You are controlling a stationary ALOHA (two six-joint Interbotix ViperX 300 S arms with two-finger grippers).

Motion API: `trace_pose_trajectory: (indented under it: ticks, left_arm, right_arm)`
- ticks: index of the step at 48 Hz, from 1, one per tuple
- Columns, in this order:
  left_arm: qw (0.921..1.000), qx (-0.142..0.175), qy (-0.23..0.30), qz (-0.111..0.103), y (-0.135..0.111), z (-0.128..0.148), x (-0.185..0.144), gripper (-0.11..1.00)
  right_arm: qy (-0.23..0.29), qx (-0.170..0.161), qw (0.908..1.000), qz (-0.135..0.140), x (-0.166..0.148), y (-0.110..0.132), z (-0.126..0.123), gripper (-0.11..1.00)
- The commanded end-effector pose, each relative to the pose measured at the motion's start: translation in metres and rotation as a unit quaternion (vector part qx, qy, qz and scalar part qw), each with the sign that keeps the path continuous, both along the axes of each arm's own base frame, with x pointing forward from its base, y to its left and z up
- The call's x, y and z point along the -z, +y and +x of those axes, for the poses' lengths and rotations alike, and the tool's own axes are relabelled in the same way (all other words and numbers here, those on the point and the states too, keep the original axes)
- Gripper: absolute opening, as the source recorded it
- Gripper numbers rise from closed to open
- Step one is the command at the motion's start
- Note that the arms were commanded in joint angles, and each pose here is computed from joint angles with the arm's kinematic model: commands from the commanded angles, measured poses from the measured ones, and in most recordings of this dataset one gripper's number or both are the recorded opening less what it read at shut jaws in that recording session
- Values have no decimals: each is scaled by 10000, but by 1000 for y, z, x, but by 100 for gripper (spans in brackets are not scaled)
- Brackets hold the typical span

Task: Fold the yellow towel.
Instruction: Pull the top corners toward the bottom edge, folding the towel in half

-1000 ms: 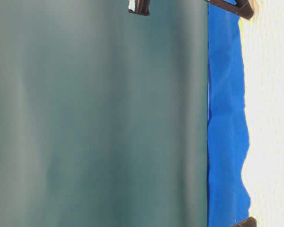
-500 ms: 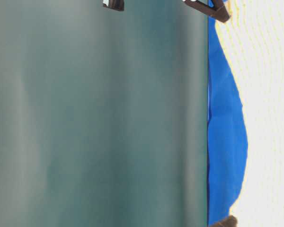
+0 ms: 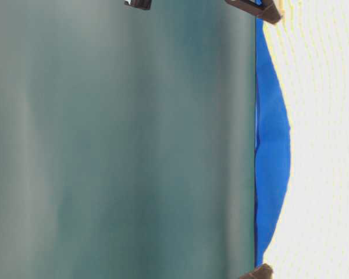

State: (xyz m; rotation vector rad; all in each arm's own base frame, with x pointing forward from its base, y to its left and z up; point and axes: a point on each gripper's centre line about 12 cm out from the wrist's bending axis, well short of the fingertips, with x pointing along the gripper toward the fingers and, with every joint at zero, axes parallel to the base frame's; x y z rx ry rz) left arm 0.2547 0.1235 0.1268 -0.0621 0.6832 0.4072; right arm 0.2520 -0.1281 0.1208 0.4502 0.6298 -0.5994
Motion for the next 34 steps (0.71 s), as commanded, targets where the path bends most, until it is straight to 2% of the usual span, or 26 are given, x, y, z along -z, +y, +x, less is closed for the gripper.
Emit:
trace_pose_trajectory:
  ticks: [1, 7, 13, 29, 34]
  left_arm:
    - [9997, 105, -220, 55, -7, 3, -15, 3]
    - [9988, 393, -294, 56, -25, 4, -23, 3]
    - [9967, 741, -332, -48, -50, 3, -22, 3]
    - [9865, 1404, -426, -731, -112, -7, -16, 3]
    - [9824, 1591, -427, -881, -127, -7, -16, 3]
  right_arm:
    - [-167, -81, 9998, 7, -11, 7, 3, 3]
    - [-264, -138, 9994, 190, -16, 21, 2, 3]
    - [-360, -432, 9980, 299, -21, 44, 1, 3]
    - [-463, -1175, 9889, 777, -22, 106, -2, 3]
    - [-437, -1397, 9853, 879, -21, 121, -1, 3]
